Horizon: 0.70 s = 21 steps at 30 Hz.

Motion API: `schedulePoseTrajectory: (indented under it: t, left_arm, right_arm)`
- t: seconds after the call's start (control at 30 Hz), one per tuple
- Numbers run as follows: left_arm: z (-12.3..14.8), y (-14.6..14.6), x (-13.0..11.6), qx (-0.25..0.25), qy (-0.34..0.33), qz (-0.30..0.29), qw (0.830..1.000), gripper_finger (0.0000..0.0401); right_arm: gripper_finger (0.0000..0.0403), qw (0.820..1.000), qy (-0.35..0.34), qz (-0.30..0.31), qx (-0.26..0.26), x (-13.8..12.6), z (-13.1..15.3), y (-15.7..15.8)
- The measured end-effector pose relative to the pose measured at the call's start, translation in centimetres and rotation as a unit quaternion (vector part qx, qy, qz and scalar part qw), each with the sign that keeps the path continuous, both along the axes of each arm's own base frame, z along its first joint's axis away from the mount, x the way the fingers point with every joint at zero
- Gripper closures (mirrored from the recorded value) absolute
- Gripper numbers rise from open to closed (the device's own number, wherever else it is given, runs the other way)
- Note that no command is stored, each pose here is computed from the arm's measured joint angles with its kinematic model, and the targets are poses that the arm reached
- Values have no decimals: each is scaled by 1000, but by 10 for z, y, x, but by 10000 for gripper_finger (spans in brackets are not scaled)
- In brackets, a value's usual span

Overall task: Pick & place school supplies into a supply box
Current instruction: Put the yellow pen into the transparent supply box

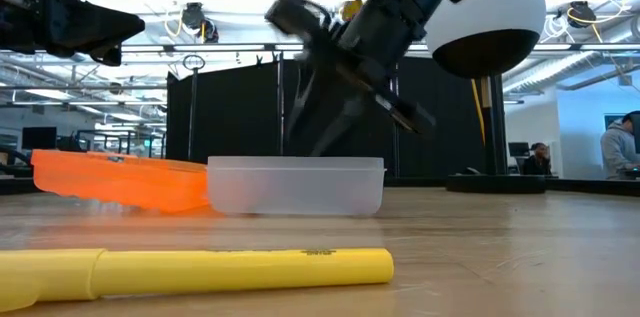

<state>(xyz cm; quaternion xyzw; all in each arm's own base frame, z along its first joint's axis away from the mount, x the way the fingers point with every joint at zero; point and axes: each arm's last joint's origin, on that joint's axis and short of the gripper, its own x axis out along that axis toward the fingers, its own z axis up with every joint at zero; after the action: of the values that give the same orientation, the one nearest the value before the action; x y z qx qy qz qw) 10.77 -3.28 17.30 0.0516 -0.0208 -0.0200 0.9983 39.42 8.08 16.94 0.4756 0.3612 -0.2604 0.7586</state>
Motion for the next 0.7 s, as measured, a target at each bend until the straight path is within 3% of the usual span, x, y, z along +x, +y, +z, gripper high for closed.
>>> schedulePoseTrajectory:
  t: [0.1,0.2,0.33,0.4,0.53,0.63,0.7]
  left_arm:
    - [0,0,0,-1,-2,0,1000,352]
    - [5,0,0,-11,-27,0,1000,352]
    - [15,1,-2,-47,-73,-2,996,352]
    - [17,1,-2,-55,-84,-1,995,352]
    - [17,1,-2,-64,-81,-2,995,352]
    - [17,1,-2,-108,-79,-8,991,352]
    - [17,1,-2,-133,-79,-11,988,352]
  right_arm:
    - [258,998,-28,32,-38,-5,23,-2]
    - [258,986,-70,68,-138,-18,61,3]
    - [268,934,-91,91,-333,-50,107,13]
    - [281,914,-85,83,-389,-71,113,15]
    - [330,911,-101,102,-387,-108,93,7]
    - [382,906,-127,146,-378,-131,72,-1]
    - [396,898,-147,172,-378,-144,58,-6]
